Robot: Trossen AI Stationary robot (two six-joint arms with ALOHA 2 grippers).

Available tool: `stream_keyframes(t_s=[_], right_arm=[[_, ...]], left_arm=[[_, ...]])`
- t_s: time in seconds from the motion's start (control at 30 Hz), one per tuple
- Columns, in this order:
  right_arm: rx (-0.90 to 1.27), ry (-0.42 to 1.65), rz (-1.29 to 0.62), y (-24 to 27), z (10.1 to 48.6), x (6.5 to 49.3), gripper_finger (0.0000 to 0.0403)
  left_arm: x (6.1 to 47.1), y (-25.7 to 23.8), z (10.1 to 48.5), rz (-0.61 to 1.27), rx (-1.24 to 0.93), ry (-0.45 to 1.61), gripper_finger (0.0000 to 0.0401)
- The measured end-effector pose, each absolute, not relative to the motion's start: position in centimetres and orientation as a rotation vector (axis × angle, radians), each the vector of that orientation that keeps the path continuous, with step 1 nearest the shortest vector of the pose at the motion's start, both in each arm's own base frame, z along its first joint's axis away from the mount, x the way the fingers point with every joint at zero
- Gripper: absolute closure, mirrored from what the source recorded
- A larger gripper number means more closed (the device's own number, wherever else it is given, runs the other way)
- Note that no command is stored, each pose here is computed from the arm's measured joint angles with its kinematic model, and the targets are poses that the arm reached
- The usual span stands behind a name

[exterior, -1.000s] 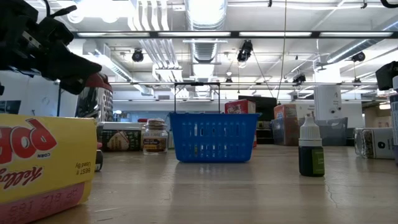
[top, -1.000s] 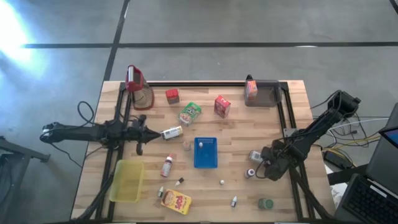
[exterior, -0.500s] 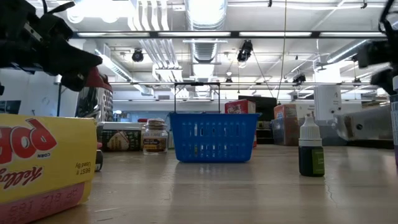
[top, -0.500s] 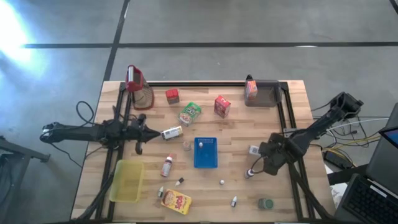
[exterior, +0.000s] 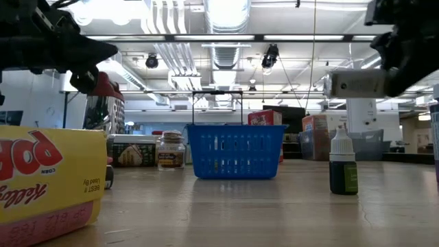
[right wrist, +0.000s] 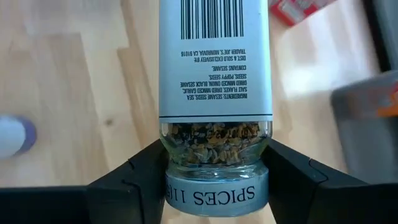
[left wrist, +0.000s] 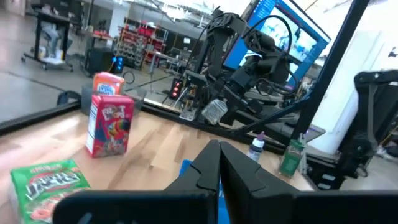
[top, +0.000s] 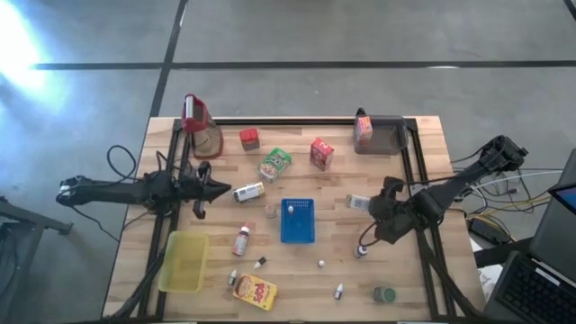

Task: Pick & Place Kitchen Items
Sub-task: Put the white seasoning bottle into the yellow bin

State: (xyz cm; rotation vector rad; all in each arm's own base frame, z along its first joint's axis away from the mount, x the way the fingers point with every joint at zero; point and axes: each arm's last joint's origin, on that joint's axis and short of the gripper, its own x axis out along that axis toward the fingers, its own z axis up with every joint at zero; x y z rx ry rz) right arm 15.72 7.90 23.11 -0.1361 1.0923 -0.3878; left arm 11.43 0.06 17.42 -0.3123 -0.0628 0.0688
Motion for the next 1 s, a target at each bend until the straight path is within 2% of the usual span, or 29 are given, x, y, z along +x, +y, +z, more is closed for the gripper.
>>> stream_keyframes(t_s=[0.27,0.6,1.0], right_arm=[[-0.315,0.99,-0.423,7.4,24.5,16.6,0.0199],[-0.486,0.854,-0.382,7.9,25.4,18.0,0.02],[-0.767,0.799,-0.321,9.1,24.8,20.4,0.0201]], left_arm=[[12.0,0.1,17.8,0.065,-0.471,-0.108,0.0387],[13.8,0.0,19.5,0.071,-0.484,-0.077,0.0372],[19.0,-0.2,22.0,0.08,-0.501,0.042,0.0371]])
